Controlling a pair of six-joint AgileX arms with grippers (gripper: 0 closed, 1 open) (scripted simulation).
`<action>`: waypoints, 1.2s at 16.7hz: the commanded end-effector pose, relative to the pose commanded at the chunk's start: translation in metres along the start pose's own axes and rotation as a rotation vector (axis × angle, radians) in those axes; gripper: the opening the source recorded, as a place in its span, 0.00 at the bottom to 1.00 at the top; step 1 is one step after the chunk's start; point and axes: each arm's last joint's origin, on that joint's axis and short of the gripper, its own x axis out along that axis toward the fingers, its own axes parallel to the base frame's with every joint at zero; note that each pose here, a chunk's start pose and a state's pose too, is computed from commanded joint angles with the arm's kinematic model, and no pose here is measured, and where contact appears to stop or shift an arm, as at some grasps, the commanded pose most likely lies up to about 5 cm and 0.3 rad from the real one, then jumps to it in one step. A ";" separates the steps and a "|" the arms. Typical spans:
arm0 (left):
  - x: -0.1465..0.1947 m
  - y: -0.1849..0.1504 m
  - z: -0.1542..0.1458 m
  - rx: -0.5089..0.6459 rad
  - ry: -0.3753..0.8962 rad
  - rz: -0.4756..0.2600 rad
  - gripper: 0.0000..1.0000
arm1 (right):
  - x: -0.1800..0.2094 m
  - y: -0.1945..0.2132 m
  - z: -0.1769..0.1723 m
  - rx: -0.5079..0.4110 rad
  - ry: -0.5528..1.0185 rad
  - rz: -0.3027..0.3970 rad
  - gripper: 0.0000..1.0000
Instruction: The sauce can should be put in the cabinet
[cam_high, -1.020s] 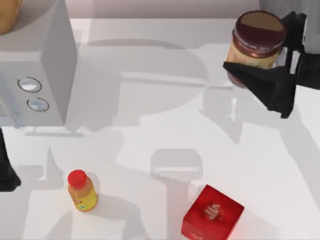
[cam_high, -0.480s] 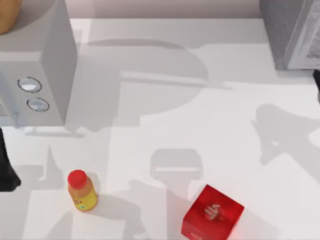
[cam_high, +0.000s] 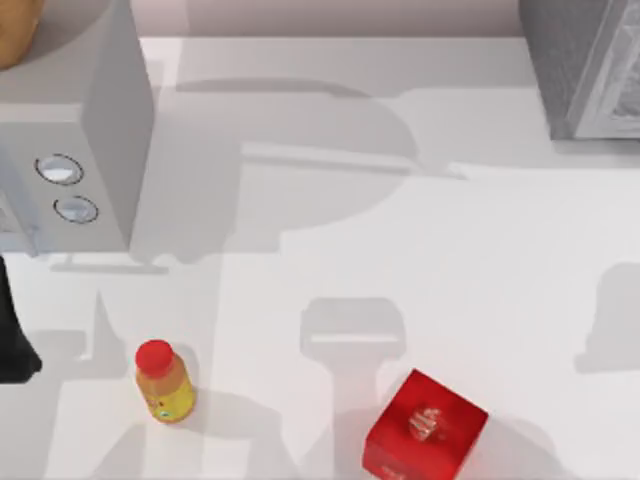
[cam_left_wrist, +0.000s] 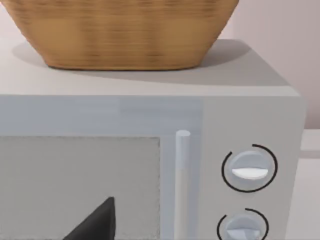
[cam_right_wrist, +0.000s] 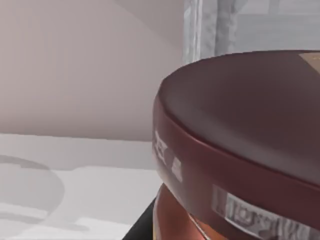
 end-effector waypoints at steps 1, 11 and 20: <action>0.000 0.000 0.000 0.000 0.000 0.000 1.00 | -0.003 -0.001 -0.007 0.002 0.003 -0.036 0.00; 0.000 0.000 0.000 0.000 0.000 0.000 1.00 | -0.006 -0.003 -0.016 0.008 0.010 -0.093 0.00; 0.000 0.000 0.000 0.000 0.000 0.000 1.00 | 0.003 0.002 0.110 0.000 0.006 -0.084 0.00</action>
